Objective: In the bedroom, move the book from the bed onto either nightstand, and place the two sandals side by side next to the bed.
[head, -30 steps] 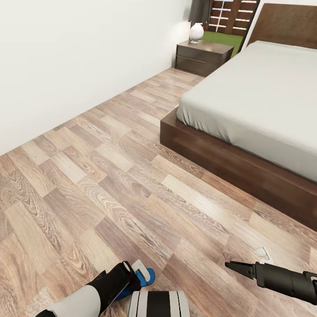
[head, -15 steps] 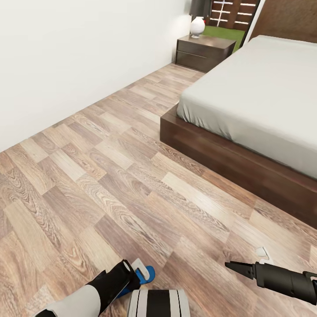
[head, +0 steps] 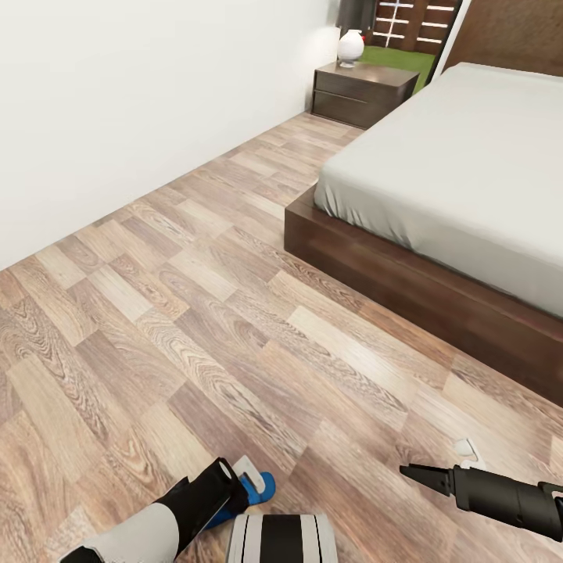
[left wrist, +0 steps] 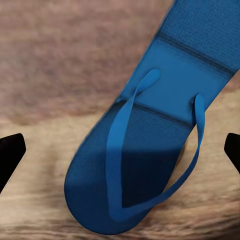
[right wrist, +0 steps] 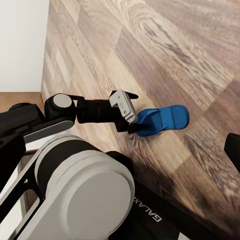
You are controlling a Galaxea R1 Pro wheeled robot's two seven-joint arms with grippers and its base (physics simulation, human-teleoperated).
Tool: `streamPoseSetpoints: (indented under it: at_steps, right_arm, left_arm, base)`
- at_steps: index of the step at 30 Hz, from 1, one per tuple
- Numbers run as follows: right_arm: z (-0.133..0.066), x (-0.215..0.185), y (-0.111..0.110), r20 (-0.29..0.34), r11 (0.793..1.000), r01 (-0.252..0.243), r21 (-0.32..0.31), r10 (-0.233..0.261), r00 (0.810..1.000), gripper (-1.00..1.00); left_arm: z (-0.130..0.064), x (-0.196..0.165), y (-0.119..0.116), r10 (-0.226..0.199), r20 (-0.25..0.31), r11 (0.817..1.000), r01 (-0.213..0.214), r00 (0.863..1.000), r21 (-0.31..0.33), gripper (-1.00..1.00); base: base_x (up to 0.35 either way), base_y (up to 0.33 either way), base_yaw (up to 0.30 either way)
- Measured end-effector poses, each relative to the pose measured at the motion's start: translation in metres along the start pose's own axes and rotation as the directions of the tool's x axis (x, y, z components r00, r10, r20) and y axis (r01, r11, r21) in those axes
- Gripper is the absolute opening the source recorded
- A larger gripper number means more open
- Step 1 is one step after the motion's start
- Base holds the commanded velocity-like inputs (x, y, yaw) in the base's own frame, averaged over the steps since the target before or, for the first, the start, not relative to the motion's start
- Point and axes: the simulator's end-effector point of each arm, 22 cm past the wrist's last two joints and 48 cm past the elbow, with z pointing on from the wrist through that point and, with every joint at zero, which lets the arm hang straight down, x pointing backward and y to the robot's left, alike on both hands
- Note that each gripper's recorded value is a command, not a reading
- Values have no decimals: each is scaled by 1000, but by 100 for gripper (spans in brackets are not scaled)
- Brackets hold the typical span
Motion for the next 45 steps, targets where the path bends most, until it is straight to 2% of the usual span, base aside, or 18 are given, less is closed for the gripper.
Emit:
streamPoseSetpoints:
  at_steps: [9, 17, 25, 33, 45]
  right_arm:
    - [5, 5, -9, -15, 1000, -23, 6, 23, 1000, 100]
    - [5, 5, -9, -15, 1000, -23, 5, 23, 1000, 100]
    - [5, 5, -9, -15, 1000, -23, 5, 24, 1000, 100]
    - [5, 5, -9, -15, 1000, -23, 4, 23, 1000, 100]
    - [5, 5, -9, -15, 1000, -23, 4, 23, 1000, 100]
  left_arm:
    - [10, 8, -1, -2, -21, 1000, 2, 1000, -3, 100]
    - [10, 7, 3, 1, -22, 1000, -2, 1000, -20, 100]
    - [9, 8, 10, 66, -31, 997, -67, 997, -46, 100]
    - [9, 6, 12, 83, -31, 995, -85, 996, -54, 100]
    - [9, 5, 12, 86, -29, 995, -88, 996, -56, 100]
  base:
    - [0, 0, 0]
    - [0, 0, 0]
    - [0, 0, 0]
    - [0, 0, 0]
    - [0, 0, 0]
